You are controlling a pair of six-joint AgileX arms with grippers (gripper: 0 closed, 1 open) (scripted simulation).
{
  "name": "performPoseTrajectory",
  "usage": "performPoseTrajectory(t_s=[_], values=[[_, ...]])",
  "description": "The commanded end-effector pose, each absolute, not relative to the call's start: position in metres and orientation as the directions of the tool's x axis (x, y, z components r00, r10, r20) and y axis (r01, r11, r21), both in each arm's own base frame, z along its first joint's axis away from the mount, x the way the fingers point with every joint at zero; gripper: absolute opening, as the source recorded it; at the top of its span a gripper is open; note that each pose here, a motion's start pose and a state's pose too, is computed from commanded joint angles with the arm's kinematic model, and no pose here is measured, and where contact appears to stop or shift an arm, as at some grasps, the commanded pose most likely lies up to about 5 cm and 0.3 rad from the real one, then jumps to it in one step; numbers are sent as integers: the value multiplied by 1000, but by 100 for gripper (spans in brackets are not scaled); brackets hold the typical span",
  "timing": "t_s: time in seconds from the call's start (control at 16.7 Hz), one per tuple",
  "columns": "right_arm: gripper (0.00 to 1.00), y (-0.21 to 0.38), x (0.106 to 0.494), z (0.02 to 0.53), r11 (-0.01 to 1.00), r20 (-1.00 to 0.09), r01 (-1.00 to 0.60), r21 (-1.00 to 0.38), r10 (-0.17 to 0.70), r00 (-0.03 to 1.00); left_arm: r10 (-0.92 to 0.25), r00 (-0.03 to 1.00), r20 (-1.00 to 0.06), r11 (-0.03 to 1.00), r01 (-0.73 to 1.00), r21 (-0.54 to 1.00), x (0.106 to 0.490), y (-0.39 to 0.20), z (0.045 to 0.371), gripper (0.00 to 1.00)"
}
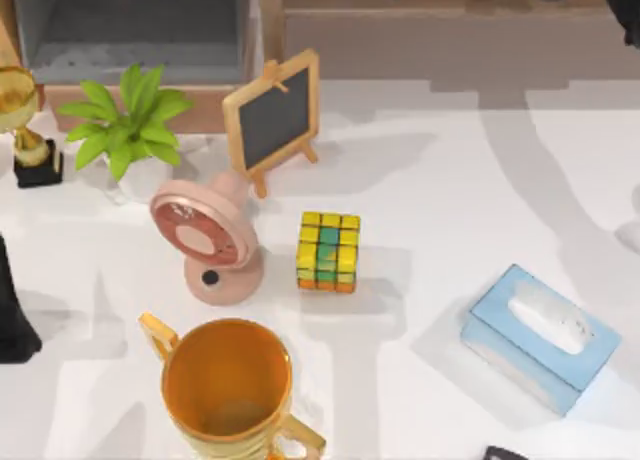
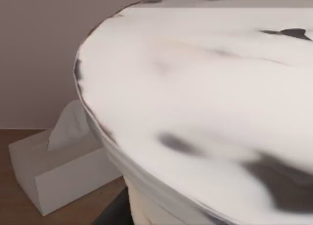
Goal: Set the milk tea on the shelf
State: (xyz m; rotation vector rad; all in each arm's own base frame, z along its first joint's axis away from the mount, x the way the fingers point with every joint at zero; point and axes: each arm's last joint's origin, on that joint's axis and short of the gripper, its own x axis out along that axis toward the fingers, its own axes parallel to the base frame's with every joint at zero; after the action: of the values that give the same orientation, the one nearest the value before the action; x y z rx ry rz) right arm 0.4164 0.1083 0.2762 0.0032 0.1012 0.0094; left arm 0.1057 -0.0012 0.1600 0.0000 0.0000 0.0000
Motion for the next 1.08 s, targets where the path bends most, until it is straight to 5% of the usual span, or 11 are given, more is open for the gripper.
performPoseTrajectory(t_s=[0.48, 1.08], values=[[0, 38, 424, 292, 1000, -194, 14, -14, -16, 981, 0, 1000, 0, 1000, 0, 0, 106, -1, 160, 100], [0, 31, 427, 293, 1000, -200, 10, -8, -12, 980, 0, 1000, 0, 1000, 0, 0, 106, -1, 160, 100]])
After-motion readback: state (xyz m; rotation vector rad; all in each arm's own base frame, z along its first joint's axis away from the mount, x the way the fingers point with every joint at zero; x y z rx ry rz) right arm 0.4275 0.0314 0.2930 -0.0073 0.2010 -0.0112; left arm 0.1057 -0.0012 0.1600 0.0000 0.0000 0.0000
